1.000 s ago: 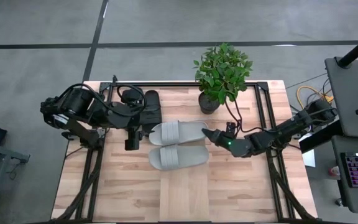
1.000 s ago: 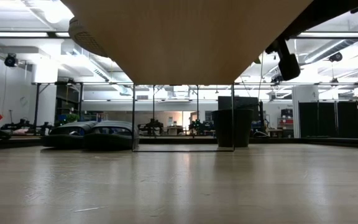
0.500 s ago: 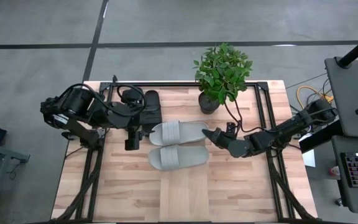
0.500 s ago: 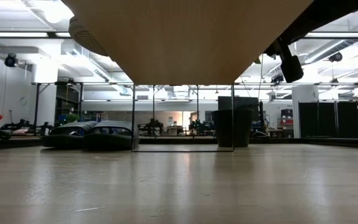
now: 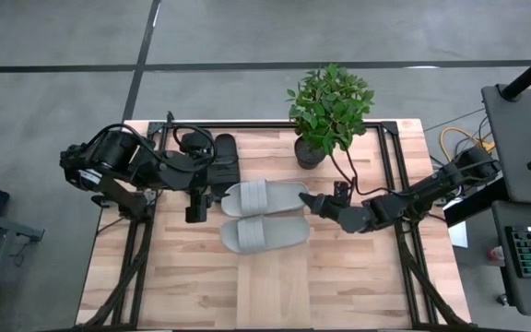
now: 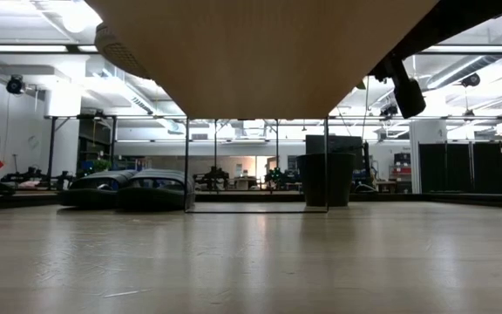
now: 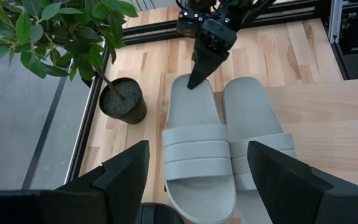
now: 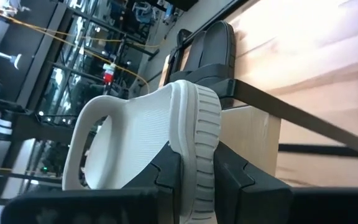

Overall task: Pick and place slides into the shelf
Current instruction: Put the gray slipper on the shelf

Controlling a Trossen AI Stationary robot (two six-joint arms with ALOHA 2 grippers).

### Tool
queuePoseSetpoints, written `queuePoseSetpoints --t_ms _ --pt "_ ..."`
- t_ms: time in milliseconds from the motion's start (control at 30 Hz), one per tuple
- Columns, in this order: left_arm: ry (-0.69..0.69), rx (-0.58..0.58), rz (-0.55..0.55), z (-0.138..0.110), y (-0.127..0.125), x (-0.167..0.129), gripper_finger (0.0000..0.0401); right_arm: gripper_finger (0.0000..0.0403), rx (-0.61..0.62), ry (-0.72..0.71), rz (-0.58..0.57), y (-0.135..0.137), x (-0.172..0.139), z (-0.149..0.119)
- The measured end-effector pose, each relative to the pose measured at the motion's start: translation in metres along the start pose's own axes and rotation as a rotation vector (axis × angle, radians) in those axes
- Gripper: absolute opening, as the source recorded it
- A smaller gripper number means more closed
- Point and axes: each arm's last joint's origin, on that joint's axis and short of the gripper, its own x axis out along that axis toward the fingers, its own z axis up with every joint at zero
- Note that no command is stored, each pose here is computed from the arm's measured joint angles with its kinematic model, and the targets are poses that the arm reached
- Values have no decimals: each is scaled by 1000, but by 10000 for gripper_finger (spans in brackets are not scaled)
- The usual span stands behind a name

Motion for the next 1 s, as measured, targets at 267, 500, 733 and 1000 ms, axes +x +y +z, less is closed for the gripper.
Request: queuePoseSetpoints --t_ms 267,500,733,1000 --pt "-1 8 3 0 0 0 256 45 115 87 -5 -1 0 -3" --pt "-1 9 4 0 0 0 256 45 114 110 -25 -4 -2 -6" --pt "-1 4 4 0 0 0 256 45 98 65 -40 -6 -2 -4" --pt "-15 -8 2 2 0 0 256 45 88 32 -45 -7 -2 -3"
